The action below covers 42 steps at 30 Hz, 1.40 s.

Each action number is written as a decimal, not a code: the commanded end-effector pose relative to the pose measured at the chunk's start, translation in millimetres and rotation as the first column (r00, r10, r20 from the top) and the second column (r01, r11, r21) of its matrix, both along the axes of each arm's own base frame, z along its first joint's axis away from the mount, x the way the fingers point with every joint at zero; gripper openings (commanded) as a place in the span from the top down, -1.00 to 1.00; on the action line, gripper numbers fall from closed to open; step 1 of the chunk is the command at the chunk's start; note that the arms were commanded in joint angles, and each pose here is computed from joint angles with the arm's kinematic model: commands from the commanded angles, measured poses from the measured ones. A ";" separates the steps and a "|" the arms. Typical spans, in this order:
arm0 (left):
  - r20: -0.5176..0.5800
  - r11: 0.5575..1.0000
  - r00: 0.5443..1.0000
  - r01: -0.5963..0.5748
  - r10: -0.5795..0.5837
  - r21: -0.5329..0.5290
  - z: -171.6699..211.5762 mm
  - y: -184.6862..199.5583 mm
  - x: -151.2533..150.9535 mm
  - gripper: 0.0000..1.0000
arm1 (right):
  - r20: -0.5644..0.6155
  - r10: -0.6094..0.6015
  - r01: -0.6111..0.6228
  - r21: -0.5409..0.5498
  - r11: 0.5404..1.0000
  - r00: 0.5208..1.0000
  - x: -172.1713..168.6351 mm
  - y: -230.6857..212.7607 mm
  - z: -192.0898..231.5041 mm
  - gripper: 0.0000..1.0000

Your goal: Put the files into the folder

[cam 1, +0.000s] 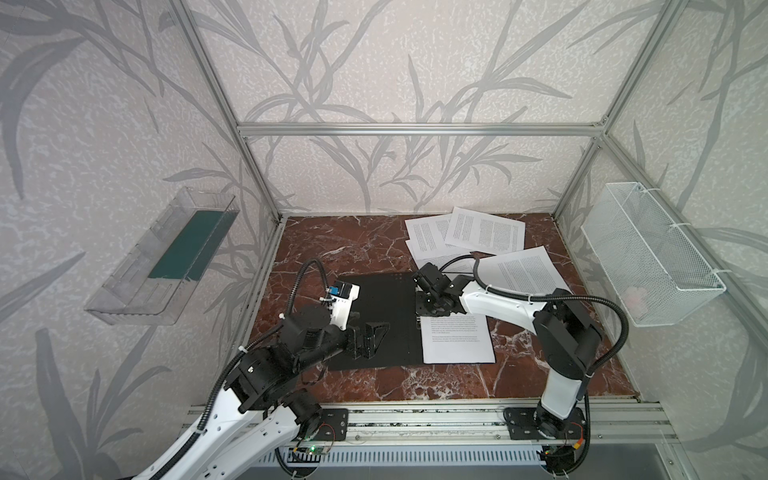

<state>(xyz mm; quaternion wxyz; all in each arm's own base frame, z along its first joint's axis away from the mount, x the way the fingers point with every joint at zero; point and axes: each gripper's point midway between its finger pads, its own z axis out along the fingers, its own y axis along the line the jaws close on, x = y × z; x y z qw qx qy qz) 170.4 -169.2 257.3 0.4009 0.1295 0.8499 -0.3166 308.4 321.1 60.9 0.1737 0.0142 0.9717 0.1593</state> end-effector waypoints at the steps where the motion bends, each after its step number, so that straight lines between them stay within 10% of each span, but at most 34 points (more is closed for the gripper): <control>1: -0.005 1.000 1.000 0.002 -0.002 -0.016 0.0 -1.7 1.0 -0.98 | 0.000 -0.030 0.030 0.058 0.998 1.000 4.4 27.1 6.6 0.94; 23: -0.014 0.999 1.000 -0.006 0.005 -0.050 1.5 -0.9 5.1 -0.98 | -0.059 -0.106 0.110 0.078 0.991 0.993 2.3 76.2 -13.3 0.87; 42: -0.013 0.996 0.997 -0.075 0.074 -0.057 2.0 8.7 10.5 -0.98 | 0.084 -0.043 0.037 0.067 0.997 0.996 15.3 57.0 37.7 -0.15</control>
